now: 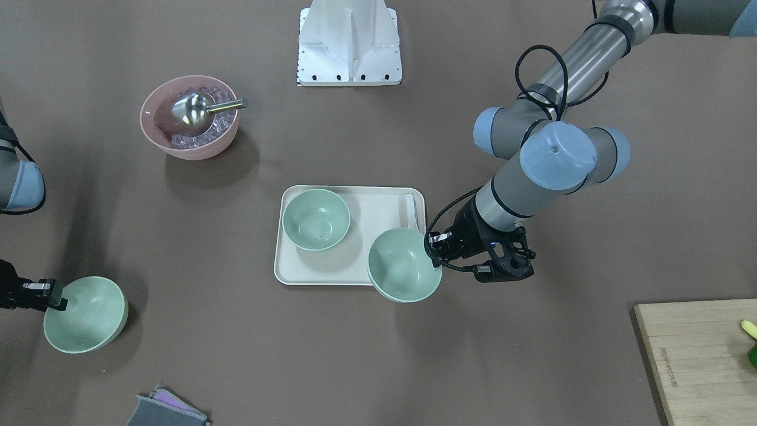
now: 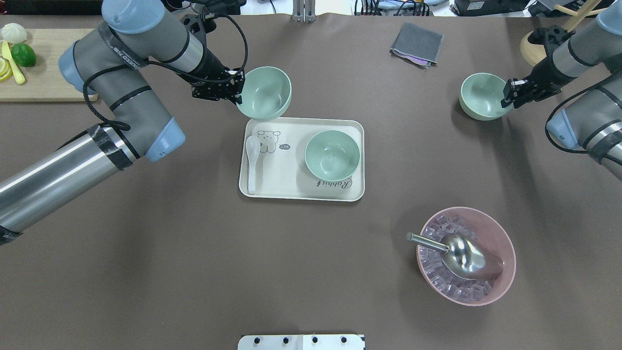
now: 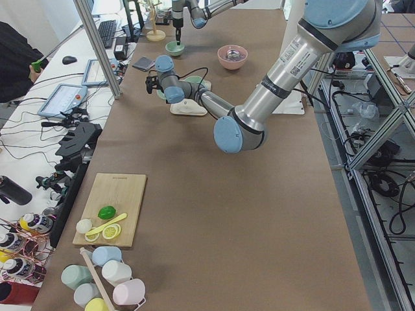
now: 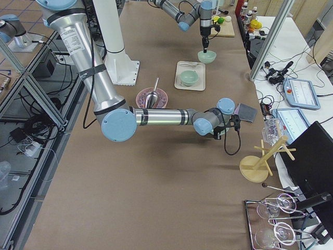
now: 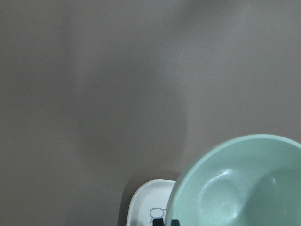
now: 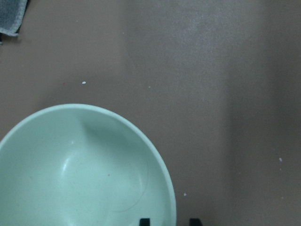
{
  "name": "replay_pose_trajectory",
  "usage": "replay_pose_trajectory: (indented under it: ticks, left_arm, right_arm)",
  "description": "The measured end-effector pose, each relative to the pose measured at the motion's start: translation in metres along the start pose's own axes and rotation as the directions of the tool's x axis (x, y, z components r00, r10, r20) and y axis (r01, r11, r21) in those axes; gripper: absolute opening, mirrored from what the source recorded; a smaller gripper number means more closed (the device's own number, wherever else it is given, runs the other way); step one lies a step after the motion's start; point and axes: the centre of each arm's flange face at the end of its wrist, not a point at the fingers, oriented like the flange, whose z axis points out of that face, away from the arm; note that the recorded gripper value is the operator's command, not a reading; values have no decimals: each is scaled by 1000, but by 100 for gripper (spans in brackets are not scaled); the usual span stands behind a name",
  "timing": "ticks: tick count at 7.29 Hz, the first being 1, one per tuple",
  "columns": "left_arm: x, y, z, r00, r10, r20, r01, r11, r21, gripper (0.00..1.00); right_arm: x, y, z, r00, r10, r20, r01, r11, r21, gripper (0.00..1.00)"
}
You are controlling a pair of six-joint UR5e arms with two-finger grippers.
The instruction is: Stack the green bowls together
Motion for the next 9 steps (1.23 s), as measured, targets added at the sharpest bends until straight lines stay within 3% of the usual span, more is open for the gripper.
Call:
replay_pose_trajectory:
  ticks: [2, 4, 9]
  left_arm:
    - [42, 23, 4, 997, -38, -60, 37, 999, -15, 0]
    - [61, 40, 8, 995, -52, -84, 49, 998, -36, 0]
    - [84, 100, 42, 994, -41, -99, 28, 991, -131, 0]
  right_arm:
    - [1, 0, -1, 1000, 3, 6, -3, 1000, -3, 0]
    - [-3, -2, -5, 1000, 3, 21, -3, 1000, -6, 0]
    - [-15, -28, -61, 987, 3, 160, -2, 1000, -8, 0]
